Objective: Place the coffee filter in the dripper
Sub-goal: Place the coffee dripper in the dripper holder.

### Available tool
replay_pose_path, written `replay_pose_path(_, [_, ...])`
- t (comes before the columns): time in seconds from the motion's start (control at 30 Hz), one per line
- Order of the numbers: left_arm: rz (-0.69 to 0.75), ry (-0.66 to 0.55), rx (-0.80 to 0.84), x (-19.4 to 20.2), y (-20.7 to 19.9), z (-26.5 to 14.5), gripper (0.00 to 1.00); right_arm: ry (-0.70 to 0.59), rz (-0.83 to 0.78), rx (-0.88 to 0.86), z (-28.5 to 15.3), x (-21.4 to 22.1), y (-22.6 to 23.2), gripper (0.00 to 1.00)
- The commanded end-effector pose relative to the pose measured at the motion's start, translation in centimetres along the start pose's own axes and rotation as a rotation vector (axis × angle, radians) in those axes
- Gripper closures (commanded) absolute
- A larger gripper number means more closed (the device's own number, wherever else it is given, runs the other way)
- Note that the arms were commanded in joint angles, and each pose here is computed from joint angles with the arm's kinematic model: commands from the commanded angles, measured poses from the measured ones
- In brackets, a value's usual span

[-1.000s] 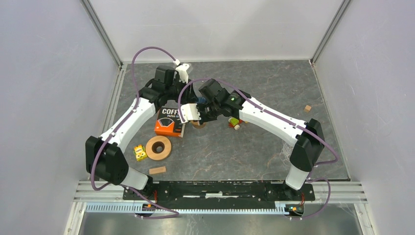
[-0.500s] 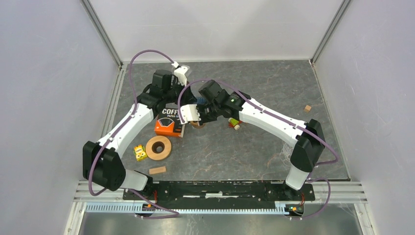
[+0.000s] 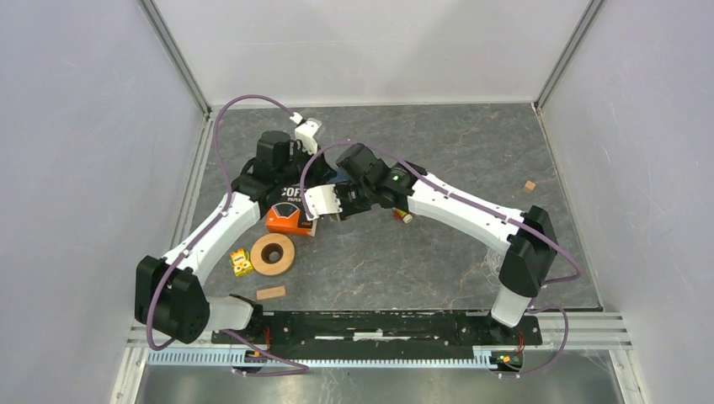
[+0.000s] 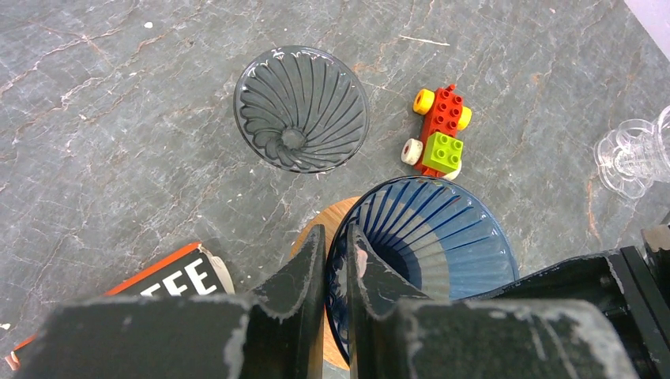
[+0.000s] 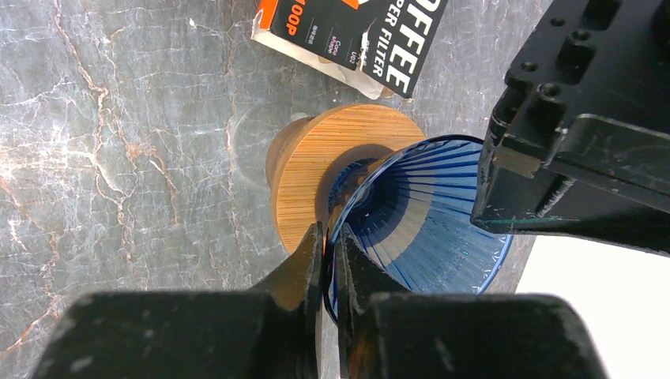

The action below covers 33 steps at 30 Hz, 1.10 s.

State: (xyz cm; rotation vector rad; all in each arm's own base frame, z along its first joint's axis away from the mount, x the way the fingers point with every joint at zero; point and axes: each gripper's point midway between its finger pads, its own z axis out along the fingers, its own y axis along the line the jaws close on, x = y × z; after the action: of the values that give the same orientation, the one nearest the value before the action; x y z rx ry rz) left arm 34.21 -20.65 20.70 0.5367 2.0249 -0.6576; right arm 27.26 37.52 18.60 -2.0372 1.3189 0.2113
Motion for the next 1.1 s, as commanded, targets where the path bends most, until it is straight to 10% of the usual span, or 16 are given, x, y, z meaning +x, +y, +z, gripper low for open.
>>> replay_pose_path(0.0, [-0.015, 0.158, -0.06, 5.6, 1.5, -0.3, 0.98, 0.084, 0.051, -0.101, 2.0, 1.9, 2.7, 1.0])
replay_pose_path(1.07, [0.01, 0.158, -0.069, 7.1, 2.0, -0.7, 0.98, 0.109, 0.073, -0.093, 2.7, 2.5, 2.8, 0.93])
